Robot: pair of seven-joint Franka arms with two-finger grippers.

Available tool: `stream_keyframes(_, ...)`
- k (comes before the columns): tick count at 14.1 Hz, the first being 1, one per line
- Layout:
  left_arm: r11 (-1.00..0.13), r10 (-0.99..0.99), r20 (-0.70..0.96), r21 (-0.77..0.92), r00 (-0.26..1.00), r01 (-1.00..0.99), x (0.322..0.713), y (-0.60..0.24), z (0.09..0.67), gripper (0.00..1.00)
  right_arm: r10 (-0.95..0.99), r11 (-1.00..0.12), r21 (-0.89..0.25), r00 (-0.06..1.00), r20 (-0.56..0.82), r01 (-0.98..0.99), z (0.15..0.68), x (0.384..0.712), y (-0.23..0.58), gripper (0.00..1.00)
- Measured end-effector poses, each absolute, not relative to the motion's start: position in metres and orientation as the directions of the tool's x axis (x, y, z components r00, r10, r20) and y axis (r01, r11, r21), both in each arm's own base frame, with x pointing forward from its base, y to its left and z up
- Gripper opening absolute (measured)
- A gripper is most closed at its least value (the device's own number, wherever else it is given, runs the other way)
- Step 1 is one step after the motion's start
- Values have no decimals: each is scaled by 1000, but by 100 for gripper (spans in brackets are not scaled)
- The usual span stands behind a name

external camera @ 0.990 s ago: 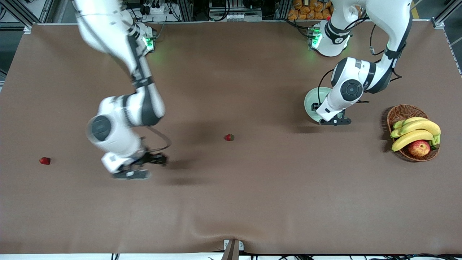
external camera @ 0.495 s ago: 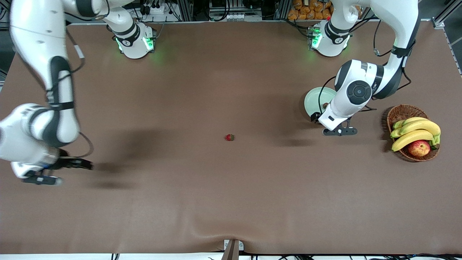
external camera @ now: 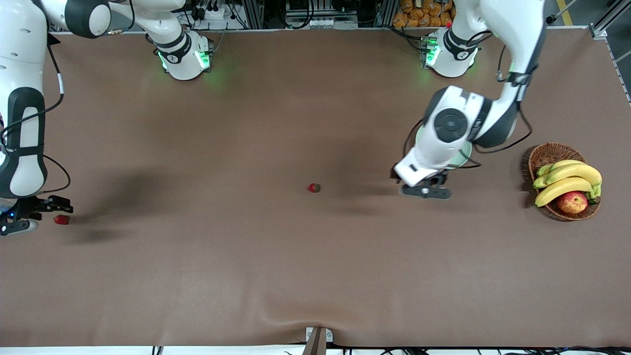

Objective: Collect all strawberries into plate
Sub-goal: 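Open the left gripper over the plate while the right gripper reaches a strawberry, then grasp the middle strawberry with the left gripper while the right gripper grasps another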

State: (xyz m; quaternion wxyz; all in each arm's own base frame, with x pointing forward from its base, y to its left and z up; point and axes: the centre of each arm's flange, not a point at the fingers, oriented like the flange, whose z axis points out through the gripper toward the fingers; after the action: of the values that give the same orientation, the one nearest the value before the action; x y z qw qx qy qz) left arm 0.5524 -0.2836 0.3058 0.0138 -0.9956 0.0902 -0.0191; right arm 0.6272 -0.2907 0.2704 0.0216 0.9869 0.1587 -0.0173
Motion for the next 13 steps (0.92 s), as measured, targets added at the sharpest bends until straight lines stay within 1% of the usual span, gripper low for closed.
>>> stream_keyframes(3,-978,-208,54,3,977,-208,562,-326,302,100,453,-889,41,888,-77,457,259,625,-298,100)
stream_keyframes(6,-973,-224,67,40,972,-227,568,-367,296,100,585,-804,72,806,-92,591,247,628,-309,100)
stream_keyframes(9,-977,-187,43,99,982,-190,554,-419,281,100,691,-708,106,715,-102,699,235,632,-320,100)
stream_keyframes(13,-981,-168,15,101,986,-168,539,-458,250,100,794,-597,110,605,-64,795,212,632,-329,100)
